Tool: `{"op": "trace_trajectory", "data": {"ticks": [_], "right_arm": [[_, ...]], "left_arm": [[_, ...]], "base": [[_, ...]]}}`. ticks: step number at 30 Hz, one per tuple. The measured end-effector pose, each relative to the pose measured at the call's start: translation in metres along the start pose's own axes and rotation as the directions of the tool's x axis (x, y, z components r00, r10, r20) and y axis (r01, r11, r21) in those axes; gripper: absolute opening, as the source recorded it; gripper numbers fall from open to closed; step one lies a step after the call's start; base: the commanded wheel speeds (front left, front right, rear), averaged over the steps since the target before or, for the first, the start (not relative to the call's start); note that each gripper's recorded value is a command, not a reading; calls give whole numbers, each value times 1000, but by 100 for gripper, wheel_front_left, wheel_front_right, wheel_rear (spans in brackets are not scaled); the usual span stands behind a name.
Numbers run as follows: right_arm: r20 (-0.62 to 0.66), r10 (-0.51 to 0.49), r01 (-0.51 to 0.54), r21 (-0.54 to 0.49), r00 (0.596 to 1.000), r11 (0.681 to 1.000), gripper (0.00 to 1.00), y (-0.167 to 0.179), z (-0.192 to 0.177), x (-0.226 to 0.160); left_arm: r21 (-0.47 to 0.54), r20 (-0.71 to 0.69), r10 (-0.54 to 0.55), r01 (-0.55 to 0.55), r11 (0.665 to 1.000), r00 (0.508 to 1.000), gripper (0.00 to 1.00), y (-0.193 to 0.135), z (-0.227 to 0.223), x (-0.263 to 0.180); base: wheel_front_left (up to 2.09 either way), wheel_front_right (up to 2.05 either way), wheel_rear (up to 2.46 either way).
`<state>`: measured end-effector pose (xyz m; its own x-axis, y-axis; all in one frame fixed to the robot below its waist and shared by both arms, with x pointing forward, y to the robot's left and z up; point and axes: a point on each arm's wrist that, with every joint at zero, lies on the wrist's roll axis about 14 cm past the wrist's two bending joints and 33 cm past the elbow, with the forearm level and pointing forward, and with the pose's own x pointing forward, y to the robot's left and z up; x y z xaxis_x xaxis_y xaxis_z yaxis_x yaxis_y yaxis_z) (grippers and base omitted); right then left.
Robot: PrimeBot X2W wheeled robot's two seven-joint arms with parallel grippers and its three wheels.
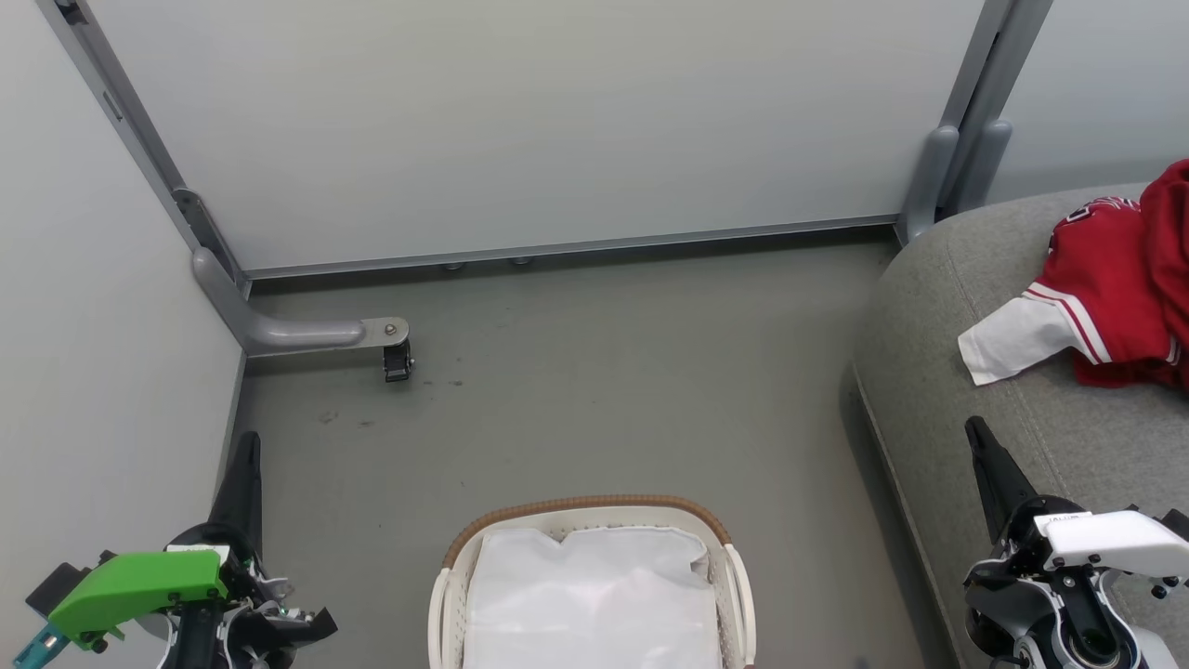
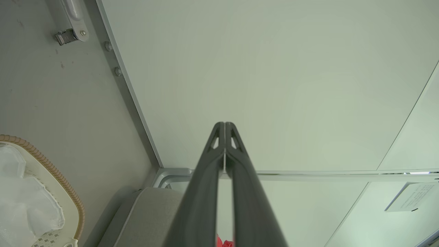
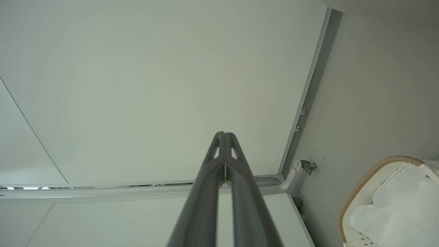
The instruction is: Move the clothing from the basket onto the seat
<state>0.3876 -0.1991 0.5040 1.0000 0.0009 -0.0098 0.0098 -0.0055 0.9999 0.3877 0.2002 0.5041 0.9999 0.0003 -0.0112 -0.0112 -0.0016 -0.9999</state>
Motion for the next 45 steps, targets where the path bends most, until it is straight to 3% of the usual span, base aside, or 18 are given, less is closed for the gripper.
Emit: {"op": "trace_trajectory", "data": {"ticks": [45], "right_arm": [[0,0,0,0,1000,1000,0,0,0,0]], "left_arm": [[0,0,0,0,1000,1000,0,0,0,0]], "base": [[0,0,0]]}}
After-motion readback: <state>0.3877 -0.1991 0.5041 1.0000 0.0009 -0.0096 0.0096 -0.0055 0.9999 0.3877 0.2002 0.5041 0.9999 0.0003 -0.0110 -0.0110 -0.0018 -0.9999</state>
